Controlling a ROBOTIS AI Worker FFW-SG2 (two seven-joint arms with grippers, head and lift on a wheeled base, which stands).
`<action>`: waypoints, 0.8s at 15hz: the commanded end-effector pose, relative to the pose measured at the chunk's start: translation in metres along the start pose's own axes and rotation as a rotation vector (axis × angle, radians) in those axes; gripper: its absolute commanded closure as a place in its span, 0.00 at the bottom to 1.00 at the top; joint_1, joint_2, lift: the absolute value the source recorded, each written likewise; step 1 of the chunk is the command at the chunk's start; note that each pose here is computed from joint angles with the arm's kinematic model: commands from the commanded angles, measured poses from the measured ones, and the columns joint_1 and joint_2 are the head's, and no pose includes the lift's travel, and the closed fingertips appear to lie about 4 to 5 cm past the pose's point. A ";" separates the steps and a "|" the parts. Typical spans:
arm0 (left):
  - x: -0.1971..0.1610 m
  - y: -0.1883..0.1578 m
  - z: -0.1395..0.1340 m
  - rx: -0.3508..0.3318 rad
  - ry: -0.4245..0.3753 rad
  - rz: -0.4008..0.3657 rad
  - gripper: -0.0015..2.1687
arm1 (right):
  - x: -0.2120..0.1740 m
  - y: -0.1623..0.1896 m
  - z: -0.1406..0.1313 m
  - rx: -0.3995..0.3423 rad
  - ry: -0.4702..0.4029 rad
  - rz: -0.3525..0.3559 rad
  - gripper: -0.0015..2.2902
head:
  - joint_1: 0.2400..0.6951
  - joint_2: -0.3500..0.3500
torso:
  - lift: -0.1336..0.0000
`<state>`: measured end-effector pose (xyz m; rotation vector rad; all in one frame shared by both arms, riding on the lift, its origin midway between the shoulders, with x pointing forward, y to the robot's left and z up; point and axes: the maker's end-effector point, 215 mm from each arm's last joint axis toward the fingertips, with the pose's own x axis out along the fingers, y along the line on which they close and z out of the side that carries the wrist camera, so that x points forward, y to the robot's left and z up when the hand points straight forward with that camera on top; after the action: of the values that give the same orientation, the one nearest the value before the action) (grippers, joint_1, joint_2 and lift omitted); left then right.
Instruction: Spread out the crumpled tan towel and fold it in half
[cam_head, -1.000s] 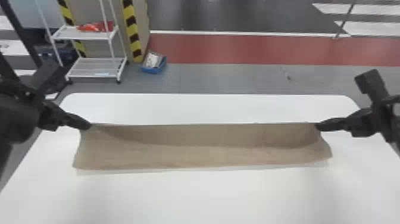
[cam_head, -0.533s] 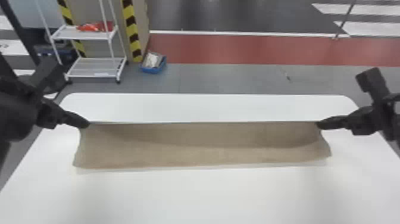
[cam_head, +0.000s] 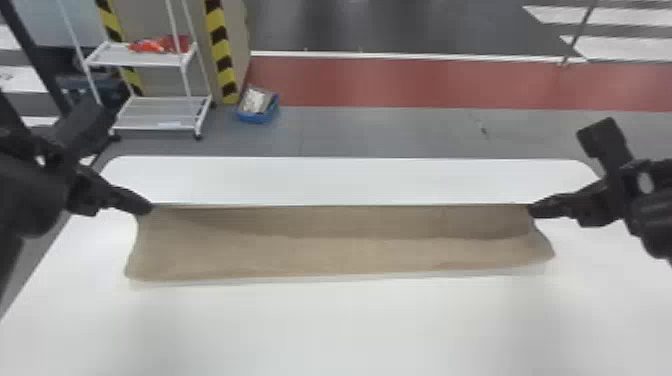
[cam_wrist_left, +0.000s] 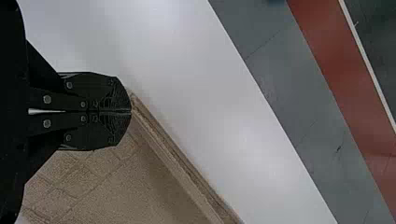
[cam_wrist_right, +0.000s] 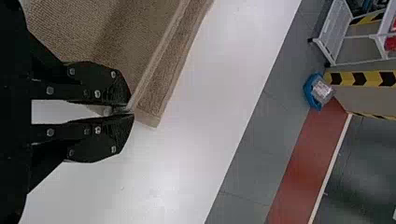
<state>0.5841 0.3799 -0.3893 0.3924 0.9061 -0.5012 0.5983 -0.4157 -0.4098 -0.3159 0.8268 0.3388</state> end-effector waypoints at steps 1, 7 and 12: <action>0.003 -0.003 0.001 0.005 0.000 -0.007 0.60 | 0.007 0.003 -0.004 0.022 -0.001 -0.019 0.03 | 1.00 0.45 | 0.07; 0.004 -0.004 0.002 0.013 -0.003 -0.009 0.60 | 0.005 0.000 -0.022 0.043 0.000 -0.066 0.03 | 1.00 0.44 | 0.07; 0.019 -0.003 -0.010 0.046 -0.029 0.140 0.00 | -0.013 0.014 -0.030 0.046 -0.021 -0.066 0.03 | 1.00 0.43 | 0.07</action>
<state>0.5923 0.3777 -0.4027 0.4561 0.8528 -0.4366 0.5714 -0.4183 -0.4220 -0.2975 0.8037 0.2615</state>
